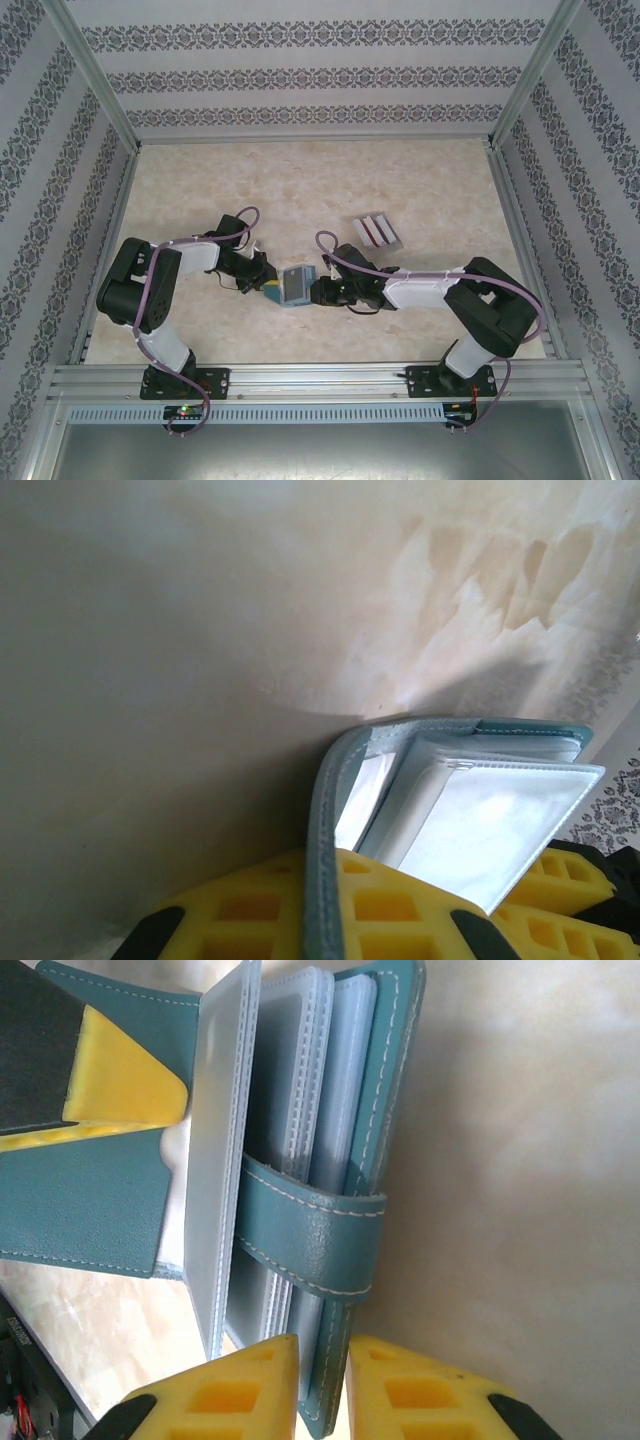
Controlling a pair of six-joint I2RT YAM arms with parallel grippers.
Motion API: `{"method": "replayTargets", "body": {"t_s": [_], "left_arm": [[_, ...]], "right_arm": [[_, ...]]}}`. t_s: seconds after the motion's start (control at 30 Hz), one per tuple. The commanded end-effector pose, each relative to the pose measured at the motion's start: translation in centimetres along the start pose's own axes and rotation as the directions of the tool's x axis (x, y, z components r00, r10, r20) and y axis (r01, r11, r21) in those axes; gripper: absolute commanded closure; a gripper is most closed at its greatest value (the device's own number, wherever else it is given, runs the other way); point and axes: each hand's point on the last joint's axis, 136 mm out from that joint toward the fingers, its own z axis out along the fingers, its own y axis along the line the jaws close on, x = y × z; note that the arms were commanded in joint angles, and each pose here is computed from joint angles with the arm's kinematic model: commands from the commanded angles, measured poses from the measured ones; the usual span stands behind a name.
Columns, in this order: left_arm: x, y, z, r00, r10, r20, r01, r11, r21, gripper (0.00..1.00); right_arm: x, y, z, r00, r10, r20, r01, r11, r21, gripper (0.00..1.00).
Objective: Put the credit cards into the card holder
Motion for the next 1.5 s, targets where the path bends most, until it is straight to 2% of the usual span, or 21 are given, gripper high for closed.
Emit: {"method": "replayTargets", "body": {"t_s": [0.0,0.23,0.37,0.57,0.67,0.73,0.8,0.9,0.97,1.17,1.3,1.47], "left_arm": [[-0.3,2.7,1.3,1.0,-0.01,0.004,0.011,0.996,-0.087,1.0],[-0.3,2.7,1.5,1.0,-0.009,-0.003,0.009,0.996,-0.083,1.0],[-0.3,2.5,1.5,1.0,-0.007,-0.005,0.006,0.997,-0.072,1.0],[-0.5,1.8,1.5,1.0,-0.006,-0.004,0.005,0.999,-0.043,0.99],[-0.9,1.5,0.9,1.0,-0.013,0.008,0.013,1.0,-0.025,0.81],[-1.2,1.1,0.4,1.0,-0.014,0.022,0.014,1.0,0.004,0.64],[-1.5,0.9,-0.3,0.999,-0.021,0.04,0.021,1.0,0.023,0.4],[-1.9,1.0,-1.0,0.998,-0.039,0.056,0.037,0.999,0.04,0.23],[-2.2,1.3,-1.4,0.996,-0.059,0.068,0.055,0.997,0.051,0.18],[-3.1,1.0,-2.2,0.991,-0.09,0.098,0.08,0.992,0.102,0.16],[-3.0,0.7,-2.2,0.991,-0.091,0.098,0.079,0.99,0.121,0.15],[-2.9,0.9,-1.1,0.988,-0.146,0.057,0.133,0.974,0.181,0.22]], "right_arm": [[-0.5,0.2,0.7,1.0,-0.003,0.0,0.003,1.0,-0.011,0.78],[-0.8,1.1,1.1,1.0,-0.017,-0.007,0.017,0.999,-0.041,0.69],[-0.8,1.6,1.1,0.999,-0.032,-0.018,0.031,0.997,-0.065,0.58],[-0.8,2.6,1.1,0.998,-0.058,-0.033,0.055,0.993,-0.1,0.48],[-0.8,2.9,1.1,0.996,-0.074,-0.041,0.069,0.992,-0.105,0.4],[-0.8,2.9,1.2,0.996,-0.081,-0.048,0.076,0.992,-0.098,0.39],[-0.8,3.0,1.4,0.995,-0.085,-0.058,0.079,0.993,-0.092,0.37],[-0.8,3.1,1.6,0.994,-0.091,-0.067,0.085,0.993,-0.085,0.35],[-0.9,3.1,1.8,0.993,-0.095,-0.072,0.089,0.993,-0.077,0.34],[-1.4,3.1,2.6,0.993,-0.088,-0.078,0.085,0.995,-0.044,0.32],[-2.2,2.7,2.7,0.995,-0.088,-0.054,0.09,0.996,0.022,0.24],[-3.6,2.3,3.3,0.994,-0.109,-0.022,0.111,0.989,0.098,0.2]]}}
